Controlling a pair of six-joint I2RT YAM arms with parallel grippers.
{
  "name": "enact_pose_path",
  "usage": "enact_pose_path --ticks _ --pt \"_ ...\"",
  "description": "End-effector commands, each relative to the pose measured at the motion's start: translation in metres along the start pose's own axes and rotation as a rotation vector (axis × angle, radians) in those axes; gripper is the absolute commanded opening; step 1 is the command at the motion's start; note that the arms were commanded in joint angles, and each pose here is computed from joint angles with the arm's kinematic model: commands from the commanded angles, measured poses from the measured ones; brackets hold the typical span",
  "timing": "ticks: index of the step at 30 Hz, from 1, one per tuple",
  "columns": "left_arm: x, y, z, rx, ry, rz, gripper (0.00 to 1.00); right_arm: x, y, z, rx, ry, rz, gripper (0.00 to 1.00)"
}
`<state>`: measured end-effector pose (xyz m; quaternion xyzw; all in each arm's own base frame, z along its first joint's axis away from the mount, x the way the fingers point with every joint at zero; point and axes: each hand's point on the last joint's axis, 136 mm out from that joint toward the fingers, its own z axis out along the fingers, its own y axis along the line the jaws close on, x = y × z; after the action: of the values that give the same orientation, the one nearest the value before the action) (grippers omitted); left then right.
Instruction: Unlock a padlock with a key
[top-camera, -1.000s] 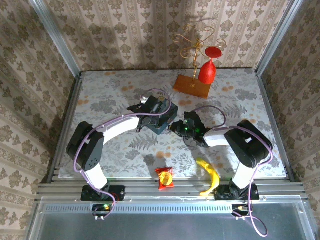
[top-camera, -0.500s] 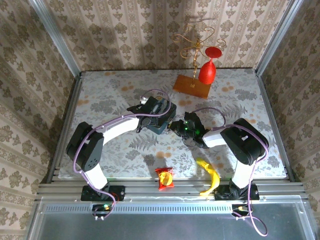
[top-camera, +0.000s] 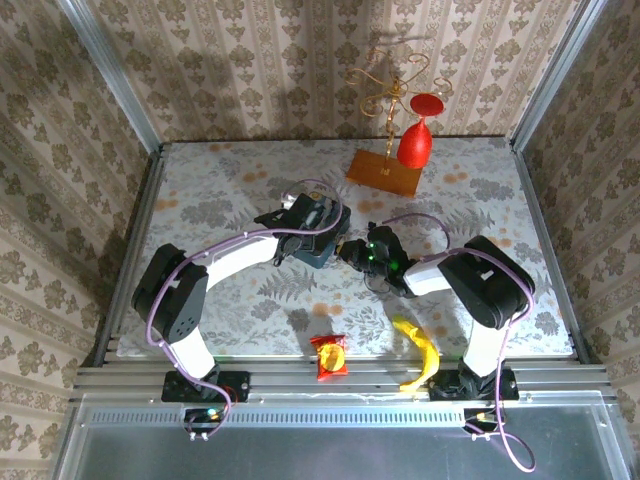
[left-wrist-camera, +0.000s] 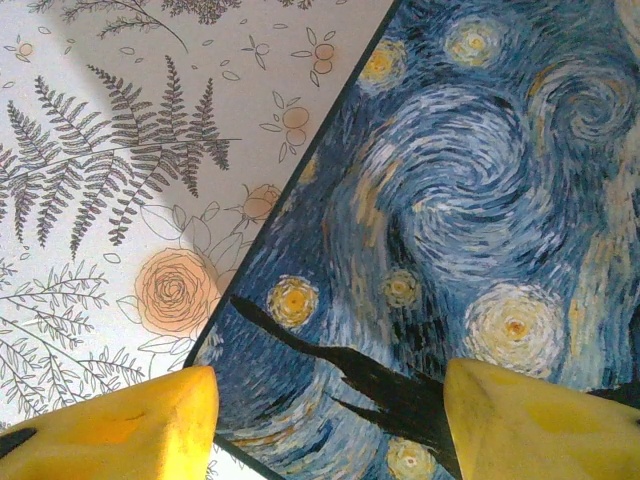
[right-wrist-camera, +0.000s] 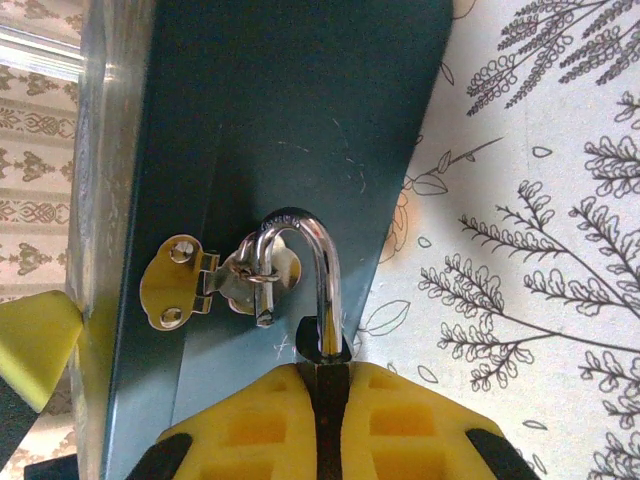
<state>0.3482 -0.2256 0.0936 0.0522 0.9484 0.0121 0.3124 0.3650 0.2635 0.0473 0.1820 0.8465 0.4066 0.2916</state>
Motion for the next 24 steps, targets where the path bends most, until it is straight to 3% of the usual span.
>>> enact_pose_path --ticks 1,15,24 --pt "0.065 0.026 0.013 -0.076 0.220 0.110 0.61 -0.013 -0.003 0.005 0.004 -0.090 -0.039 0.00" --pt "0.070 0.020 0.014 -0.040 0.232 0.113 0.58 -0.019 0.001 0.008 -0.055 -0.175 -0.025 0.00" --pt "0.073 0.019 0.014 -0.034 0.233 0.115 0.58 -0.026 0.006 0.007 -0.098 -0.211 0.083 0.00"
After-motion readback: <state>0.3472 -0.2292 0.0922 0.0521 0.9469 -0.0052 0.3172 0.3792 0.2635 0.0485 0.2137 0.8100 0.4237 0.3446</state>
